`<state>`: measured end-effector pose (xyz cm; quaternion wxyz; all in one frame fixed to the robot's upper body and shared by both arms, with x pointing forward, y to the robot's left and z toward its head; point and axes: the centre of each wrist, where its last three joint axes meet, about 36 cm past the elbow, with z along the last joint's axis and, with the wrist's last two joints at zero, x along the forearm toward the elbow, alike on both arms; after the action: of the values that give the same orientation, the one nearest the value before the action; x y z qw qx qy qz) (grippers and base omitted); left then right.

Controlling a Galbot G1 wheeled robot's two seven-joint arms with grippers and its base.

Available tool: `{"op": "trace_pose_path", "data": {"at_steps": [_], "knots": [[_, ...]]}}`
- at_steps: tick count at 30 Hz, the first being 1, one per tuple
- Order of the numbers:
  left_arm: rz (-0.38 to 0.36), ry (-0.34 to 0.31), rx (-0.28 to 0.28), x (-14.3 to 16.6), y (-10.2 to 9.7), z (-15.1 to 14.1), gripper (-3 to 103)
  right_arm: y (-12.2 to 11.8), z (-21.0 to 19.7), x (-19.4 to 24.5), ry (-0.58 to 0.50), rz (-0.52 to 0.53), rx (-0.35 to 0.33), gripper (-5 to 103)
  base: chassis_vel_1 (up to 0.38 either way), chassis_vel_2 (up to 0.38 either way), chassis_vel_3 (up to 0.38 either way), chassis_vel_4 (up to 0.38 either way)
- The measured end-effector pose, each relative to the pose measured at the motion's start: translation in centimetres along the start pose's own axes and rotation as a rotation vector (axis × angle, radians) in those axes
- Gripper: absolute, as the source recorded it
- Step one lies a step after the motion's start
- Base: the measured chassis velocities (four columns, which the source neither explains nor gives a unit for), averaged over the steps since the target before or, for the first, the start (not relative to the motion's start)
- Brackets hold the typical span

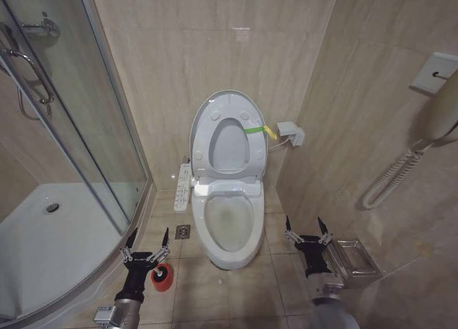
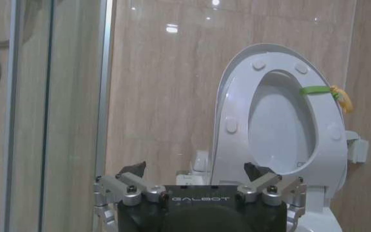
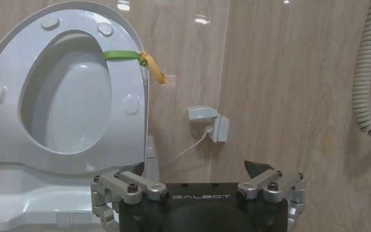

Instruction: Open the toilet lid, clean the toilet bowl with a toilet brush, close the toilet lid, and flush.

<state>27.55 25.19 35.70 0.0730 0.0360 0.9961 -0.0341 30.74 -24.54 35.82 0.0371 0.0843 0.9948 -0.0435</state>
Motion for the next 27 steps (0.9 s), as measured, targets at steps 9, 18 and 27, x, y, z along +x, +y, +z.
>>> {"op": "trace_pose_path", "data": {"at_steps": [9,18,27], "knots": [[0.0,0.0,0.0,0.0,0.0,0.0,99,0.0,0.0,0.0,0.0,0.0,0.0,100,0.0,0.0,0.0,0.0],[0.0,0.0,0.0,0.0,0.0,0.0,99,0.0,0.0,0.0,0.0,0.0,0.0,100,0.0,0.0,0.0,0.0],[0.0,0.0,0.0,0.0,0.0,0.0,99,0.0,0.0,0.0,0.0,0.0,0.0,100,0.0,0.0,0.0,0.0]]}}
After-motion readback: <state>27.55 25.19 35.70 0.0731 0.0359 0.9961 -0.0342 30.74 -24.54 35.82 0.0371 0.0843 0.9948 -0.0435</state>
